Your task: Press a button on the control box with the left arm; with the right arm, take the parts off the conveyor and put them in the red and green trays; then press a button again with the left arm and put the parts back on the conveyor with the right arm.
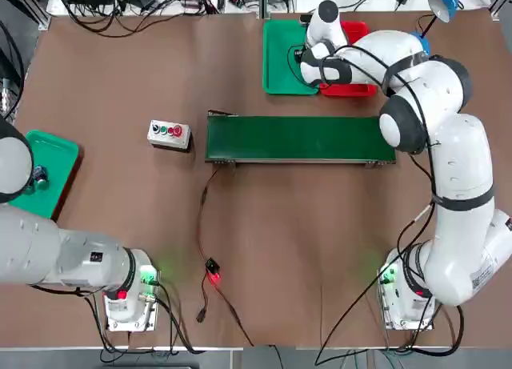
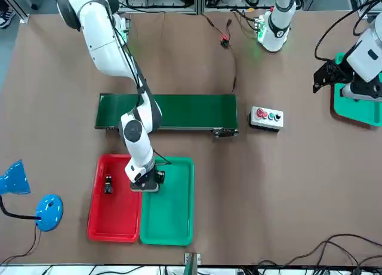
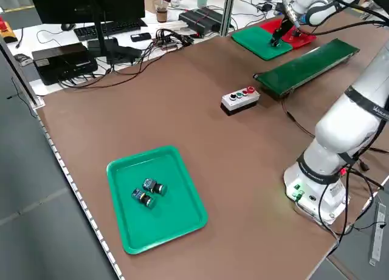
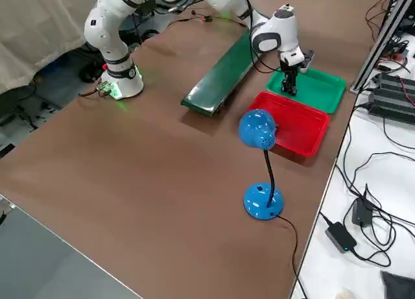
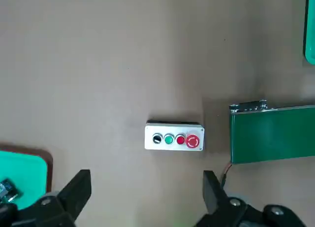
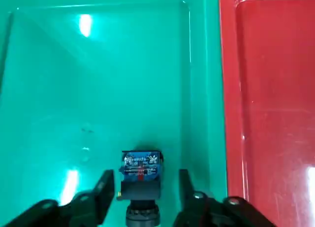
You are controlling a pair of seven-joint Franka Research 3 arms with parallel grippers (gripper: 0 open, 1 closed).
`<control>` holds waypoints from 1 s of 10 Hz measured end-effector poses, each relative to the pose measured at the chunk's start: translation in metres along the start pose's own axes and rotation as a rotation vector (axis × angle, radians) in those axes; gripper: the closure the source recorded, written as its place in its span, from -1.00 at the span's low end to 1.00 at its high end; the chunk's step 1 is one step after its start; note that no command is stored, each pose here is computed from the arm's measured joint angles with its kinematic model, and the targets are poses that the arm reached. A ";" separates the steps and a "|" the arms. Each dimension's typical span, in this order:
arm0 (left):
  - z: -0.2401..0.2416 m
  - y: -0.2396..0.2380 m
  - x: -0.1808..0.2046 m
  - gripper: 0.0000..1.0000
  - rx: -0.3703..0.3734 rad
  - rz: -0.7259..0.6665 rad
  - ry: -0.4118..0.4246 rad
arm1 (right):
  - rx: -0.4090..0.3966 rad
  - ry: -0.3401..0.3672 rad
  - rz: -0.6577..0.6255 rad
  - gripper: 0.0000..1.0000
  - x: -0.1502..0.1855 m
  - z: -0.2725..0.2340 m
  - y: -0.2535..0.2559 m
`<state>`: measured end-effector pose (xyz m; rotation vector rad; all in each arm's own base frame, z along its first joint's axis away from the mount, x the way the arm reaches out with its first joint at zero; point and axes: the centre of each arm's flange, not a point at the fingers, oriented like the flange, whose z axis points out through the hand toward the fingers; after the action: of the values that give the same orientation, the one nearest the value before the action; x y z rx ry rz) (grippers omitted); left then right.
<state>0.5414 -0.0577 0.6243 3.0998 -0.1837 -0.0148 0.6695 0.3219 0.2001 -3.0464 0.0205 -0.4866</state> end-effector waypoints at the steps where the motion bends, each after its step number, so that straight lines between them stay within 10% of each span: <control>1: 0.000 0.000 0.000 -1.00 0.000 0.000 0.000 | 0.000 0.000 -0.019 -0.66 0.000 0.000 0.000; 2: 0.000 0.000 0.000 -1.00 0.000 0.001 0.000 | 0.001 0.002 -0.032 -0.93 0.000 0.000 0.000; 6: 0.000 0.006 0.000 -1.00 0.000 0.011 0.000 | 0.009 0.040 0.006 -0.98 0.031 -0.031 0.017; 10: 0.000 0.006 0.000 -1.00 0.000 0.011 0.000 | -0.005 0.052 0.137 -0.98 0.100 -0.188 0.083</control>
<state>0.5407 -0.0638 0.6247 3.0989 -0.2011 -0.0141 0.7060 0.2270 0.4050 -3.0094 0.2314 -0.5560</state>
